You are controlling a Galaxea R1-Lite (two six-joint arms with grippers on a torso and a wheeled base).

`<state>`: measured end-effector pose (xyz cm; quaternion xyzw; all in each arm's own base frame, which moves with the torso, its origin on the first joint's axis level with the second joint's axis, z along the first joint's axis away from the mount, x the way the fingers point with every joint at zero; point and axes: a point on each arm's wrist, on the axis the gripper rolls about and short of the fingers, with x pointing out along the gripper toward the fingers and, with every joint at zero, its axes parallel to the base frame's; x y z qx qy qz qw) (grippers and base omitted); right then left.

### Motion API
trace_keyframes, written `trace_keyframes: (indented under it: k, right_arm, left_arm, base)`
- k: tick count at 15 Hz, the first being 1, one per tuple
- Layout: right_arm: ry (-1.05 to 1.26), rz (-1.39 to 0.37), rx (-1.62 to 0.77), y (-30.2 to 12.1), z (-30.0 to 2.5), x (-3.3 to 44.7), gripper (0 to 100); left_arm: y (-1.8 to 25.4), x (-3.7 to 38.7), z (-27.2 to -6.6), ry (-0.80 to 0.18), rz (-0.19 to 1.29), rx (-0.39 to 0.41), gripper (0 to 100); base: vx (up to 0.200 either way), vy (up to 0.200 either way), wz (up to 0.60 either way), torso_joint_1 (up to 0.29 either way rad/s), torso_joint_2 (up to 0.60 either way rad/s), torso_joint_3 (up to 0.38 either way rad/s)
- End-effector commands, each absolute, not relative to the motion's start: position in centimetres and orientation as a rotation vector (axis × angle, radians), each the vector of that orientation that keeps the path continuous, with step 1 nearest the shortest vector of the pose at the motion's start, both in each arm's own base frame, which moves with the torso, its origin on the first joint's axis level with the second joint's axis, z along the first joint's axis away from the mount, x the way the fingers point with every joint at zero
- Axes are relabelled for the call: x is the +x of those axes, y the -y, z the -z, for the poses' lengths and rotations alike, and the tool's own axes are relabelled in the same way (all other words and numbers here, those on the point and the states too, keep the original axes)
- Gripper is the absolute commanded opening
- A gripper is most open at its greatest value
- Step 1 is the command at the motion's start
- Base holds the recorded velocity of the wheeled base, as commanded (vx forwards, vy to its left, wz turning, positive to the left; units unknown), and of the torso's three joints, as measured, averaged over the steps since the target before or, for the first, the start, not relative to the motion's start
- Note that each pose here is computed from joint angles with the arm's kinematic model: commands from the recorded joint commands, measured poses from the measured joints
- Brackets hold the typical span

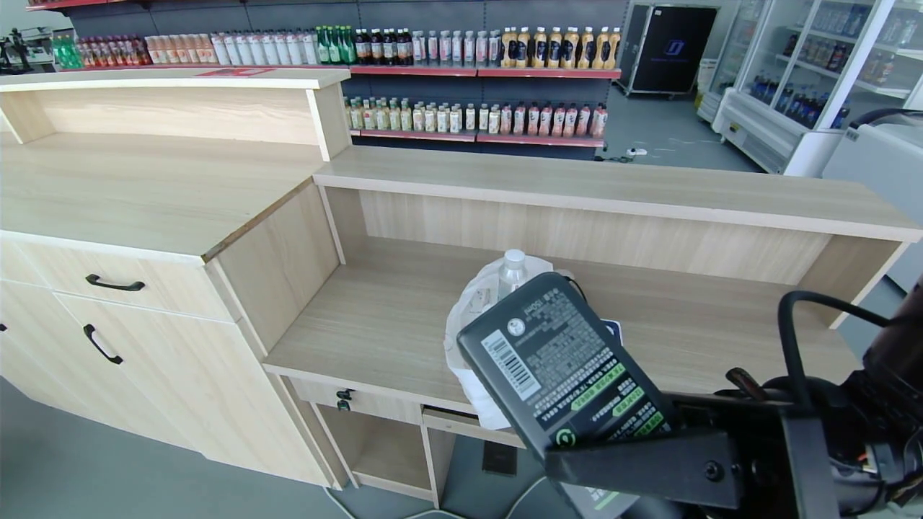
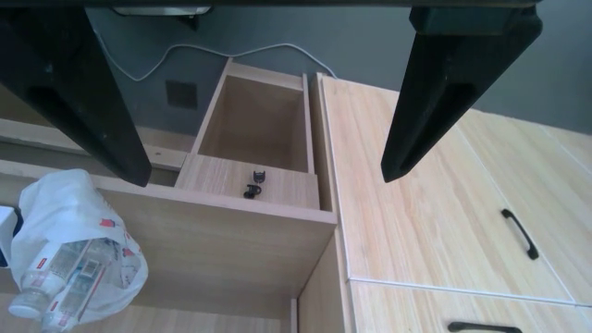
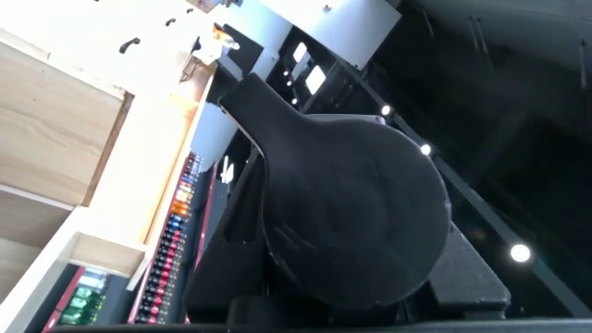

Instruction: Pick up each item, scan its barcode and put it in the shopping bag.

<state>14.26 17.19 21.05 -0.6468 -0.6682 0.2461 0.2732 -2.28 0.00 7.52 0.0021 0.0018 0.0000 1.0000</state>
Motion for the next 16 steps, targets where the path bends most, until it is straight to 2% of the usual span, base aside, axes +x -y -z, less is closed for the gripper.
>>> trace_keyframes:
  k: [1, 8, 10, 12, 13, 14, 16]
  right_arm:
    - [1.799, -0.663, -1.741, -17.1, -21.0, 14.1, 0]
    - [1.799, -0.655, -1.74, -17.0, -21.2, 14.0, 0]
    - [1.698, -0.664, -1.73, -16.5, -21.7, 14.4, 0]
    - [1.161, -0.741, -1.682, -13.6, -21.7, 15.6, 0]
    - [0.993, -0.761, -1.627, -12.6, -21.5, 15.9, 0]
    - [0.649, -0.674, -1.431, -8.5, -22.2, 16.8, 0]
    - [0.377, -0.422, -1.26, -2.7, -23.1, 17.6, 0]
  left_arm:
    - [0.0, -2.3, -7.5, -0.003, 0.0, 0.005, 100]
    - [0.0, -2.3, -7.5, -0.003, 0.0, 0.005, 100]
    - [0.0, -2.3, -7.5, -0.003, 0.0, 0.005, 100]
    - [0.0, -2.3, -7.5, -0.003, 0.0, 0.005, 100]
    - [0.0, -2.3, -7.5, -0.003, 0.0, 0.005, 100]
    - [0.0, -2.3, -7.5, -0.003, 0.0, 0.005, 100]
    - [0.0, -2.3, -7.5, -0.003, 0.0, 0.005, 100]
  base:
    - [0.0, 0.0, 0.0, 0.0, 0.0, 0.0]
    - [0.0, 0.0, 0.0, 0.0, 0.0, 0.0]
    - [0.0, 0.0, 0.0, 0.0, 0.0, 0.0]
    - [0.0, 0.0, 0.0, 0.0, 0.0, 0.0]
    - [0.0, 0.0, 0.0, 0.0, 0.0, 0.0]
    - [0.0, 0.0, 0.0, 0.0, 0.0, 0.0]
    - [0.0, 0.0, 0.0, 0.0, 0.0, 0.0]
